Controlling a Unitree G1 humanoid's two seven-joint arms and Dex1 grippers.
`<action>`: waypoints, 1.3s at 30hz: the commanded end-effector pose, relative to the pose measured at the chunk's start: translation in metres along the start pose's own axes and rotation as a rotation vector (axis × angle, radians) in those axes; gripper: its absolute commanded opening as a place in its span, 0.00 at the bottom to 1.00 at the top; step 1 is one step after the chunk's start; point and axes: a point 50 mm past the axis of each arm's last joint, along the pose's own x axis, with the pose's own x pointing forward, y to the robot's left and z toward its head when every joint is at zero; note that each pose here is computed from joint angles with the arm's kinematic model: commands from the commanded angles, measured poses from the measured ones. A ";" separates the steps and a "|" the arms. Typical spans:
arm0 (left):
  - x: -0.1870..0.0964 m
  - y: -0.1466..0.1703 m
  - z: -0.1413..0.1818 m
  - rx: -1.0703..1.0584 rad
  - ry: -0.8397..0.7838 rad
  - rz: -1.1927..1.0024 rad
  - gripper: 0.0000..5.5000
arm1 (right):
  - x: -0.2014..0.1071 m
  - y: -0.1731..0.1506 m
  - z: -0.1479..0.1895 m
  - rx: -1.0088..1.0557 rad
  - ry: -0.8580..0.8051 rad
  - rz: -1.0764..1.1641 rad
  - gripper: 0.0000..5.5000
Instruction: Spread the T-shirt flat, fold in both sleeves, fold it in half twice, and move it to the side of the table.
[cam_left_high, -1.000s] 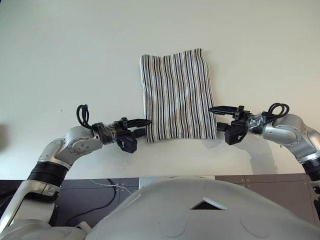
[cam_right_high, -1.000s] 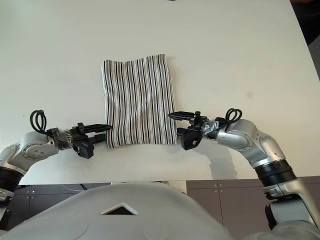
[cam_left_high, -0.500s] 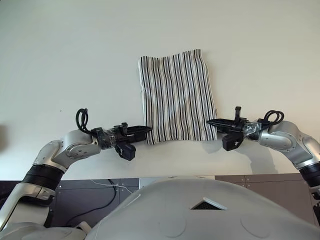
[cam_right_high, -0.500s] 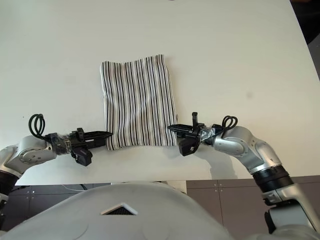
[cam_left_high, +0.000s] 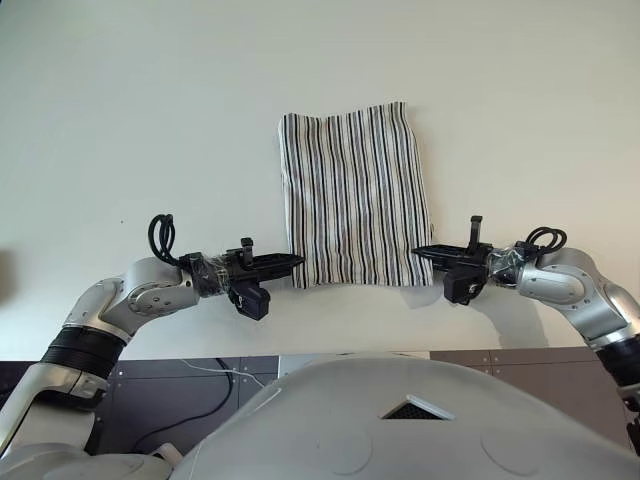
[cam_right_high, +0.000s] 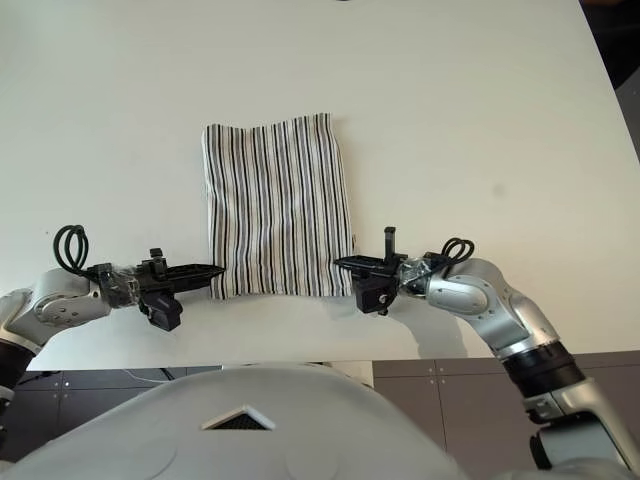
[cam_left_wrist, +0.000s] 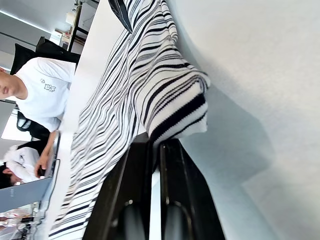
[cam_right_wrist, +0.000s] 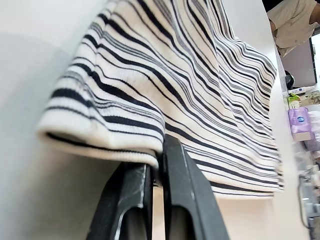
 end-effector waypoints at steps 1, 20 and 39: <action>-0.008 -0.043 0.023 -0.401 0.012 -0.177 0.02 | -0.021 0.009 0.020 0.216 -0.050 0.086 0.02; 0.011 0.086 -0.028 -1.145 -0.033 0.425 0.02 | 0.014 -0.107 -0.017 0.872 -0.134 -0.381 0.02; 0.009 0.068 -0.056 -1.210 0.076 0.622 0.14 | 0.070 -0.129 -0.037 0.869 -0.099 -0.547 0.22</action>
